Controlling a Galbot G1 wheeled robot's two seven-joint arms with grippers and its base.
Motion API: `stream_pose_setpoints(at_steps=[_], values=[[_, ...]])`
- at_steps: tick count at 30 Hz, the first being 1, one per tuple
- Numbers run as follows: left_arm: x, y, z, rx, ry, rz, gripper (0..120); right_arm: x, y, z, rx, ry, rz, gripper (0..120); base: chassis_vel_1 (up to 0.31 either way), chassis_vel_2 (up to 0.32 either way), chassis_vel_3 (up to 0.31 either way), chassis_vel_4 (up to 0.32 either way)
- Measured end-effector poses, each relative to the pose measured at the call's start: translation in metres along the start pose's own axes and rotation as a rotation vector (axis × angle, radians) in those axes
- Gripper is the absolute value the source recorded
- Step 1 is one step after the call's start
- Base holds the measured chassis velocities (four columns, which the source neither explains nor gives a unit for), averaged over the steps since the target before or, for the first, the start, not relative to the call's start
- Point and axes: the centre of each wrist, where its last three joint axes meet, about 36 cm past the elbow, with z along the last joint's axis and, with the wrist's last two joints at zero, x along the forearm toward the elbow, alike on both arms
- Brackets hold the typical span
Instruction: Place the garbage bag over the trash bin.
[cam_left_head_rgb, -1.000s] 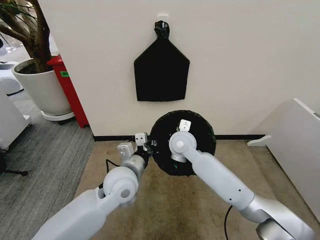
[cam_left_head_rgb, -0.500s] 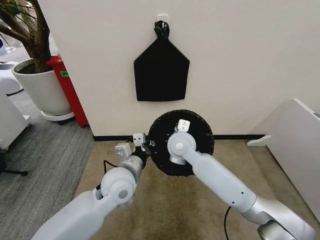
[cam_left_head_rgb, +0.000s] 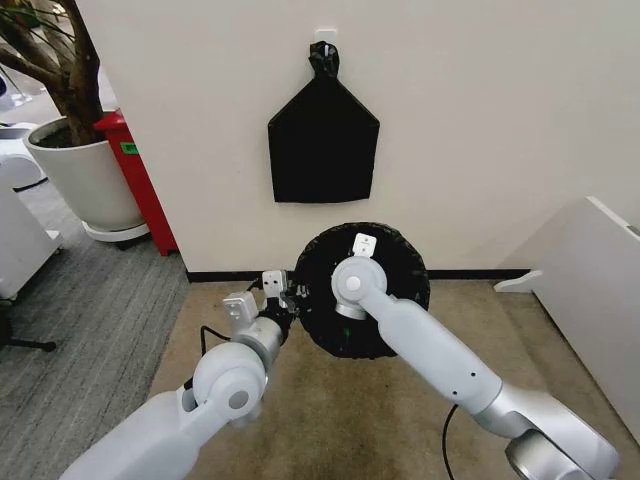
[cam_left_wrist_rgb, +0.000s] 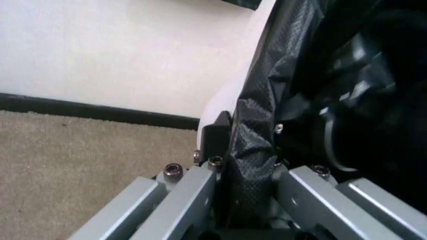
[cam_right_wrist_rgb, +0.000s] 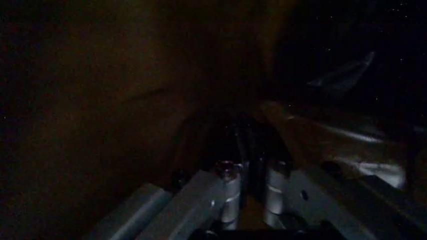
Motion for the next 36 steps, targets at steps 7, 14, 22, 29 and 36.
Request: stream_pose_setpoints(at_steps=[7,14,22,29,36], values=[[0.004,-0.001,-0.002,-0.009,-0.008,0.01,0,-0.015,0.009,-0.013,-0.015,-0.007,0.005,0,0.0,0.0,0.0,0.0],[0.009,-0.001,-0.005,-0.002,-0.009,0.019,0,-0.033,0.002,-0.013,-0.025,0.006,0.026,0,0.0,0.0,0.0,0.0],[0.002,-0.001,-0.005,0.019,-0.005,0.011,0,-0.011,0.0,0.0,-0.023,0.019,-0.002,0,0.0,0.0,0.0,0.0],[-0.005,0.003,-0.006,0.034,-0.001,-0.011,0,0.009,0.004,0.006,-0.018,0.032,-0.032,0,0.0,0.0,0.0,0.0],[-0.006,0.003,-0.01,0.045,-0.007,-0.014,0,-0.012,-0.009,0.019,-0.029,0.084,0.013,0,0.0,0.0,0.0,0.0]])
